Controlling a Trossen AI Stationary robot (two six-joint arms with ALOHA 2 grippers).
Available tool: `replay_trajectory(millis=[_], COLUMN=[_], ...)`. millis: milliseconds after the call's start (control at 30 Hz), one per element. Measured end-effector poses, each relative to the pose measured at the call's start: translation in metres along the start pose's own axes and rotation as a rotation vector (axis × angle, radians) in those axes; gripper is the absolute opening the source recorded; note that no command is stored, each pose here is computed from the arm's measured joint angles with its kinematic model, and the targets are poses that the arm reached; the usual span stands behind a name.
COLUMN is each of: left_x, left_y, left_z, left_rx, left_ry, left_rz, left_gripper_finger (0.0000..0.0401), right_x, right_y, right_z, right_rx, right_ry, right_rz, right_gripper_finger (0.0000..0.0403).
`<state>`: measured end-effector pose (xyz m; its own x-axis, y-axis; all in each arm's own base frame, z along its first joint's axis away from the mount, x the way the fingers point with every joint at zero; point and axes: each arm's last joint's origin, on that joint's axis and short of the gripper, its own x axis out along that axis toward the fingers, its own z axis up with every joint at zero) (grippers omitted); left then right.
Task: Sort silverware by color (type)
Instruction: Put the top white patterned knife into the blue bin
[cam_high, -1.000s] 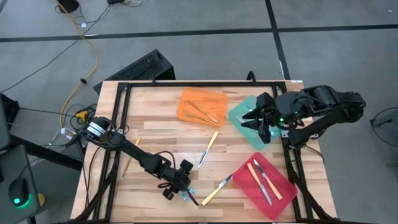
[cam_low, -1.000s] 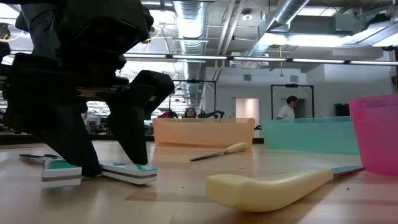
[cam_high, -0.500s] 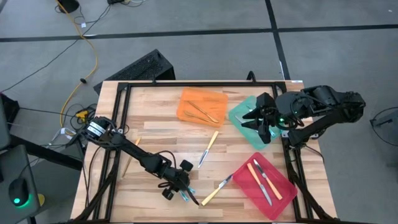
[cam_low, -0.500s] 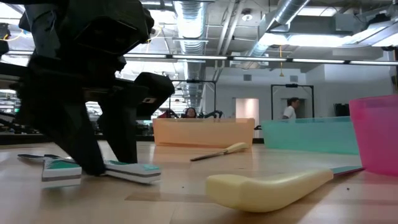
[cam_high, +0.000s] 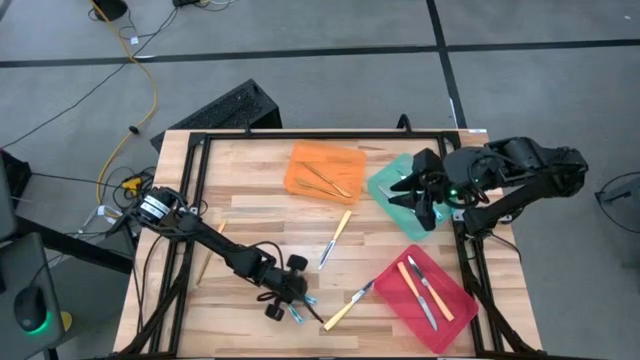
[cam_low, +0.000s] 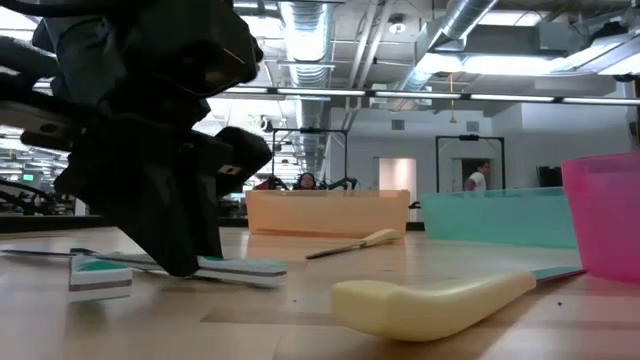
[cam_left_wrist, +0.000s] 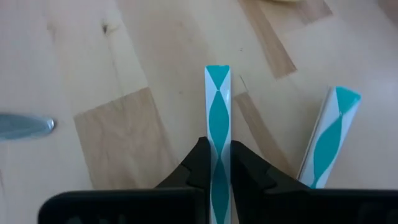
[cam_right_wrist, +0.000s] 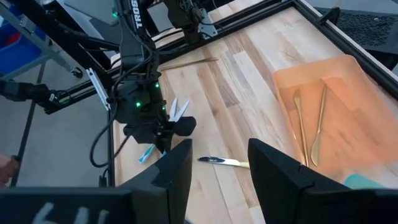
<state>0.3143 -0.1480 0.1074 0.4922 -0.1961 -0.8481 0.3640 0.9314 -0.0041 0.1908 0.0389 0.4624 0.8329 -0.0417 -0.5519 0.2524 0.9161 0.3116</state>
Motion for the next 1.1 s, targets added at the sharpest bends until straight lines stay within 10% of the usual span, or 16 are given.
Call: replay_trajectory(millis=[700, 1100], left_x=[-0.044, -0.144], left_y=[0.027, 0.066], left_z=[0.008, 0.043], left_rx=[-0.169, -0.279], left_ry=[-0.025, -0.468], left_rz=[0.203, 0.374], left_gripper_finger=[0.002, 0.002], right_x=[-0.006, -0.015], right_y=[0.017, 0.032], right_z=[-0.008, -0.018], right_rx=[-0.036, -0.076], right_ry=[-0.022, -0.132], right_rz=[0.042, -0.061], right_gripper_finger=[0.0177, 0.0177])
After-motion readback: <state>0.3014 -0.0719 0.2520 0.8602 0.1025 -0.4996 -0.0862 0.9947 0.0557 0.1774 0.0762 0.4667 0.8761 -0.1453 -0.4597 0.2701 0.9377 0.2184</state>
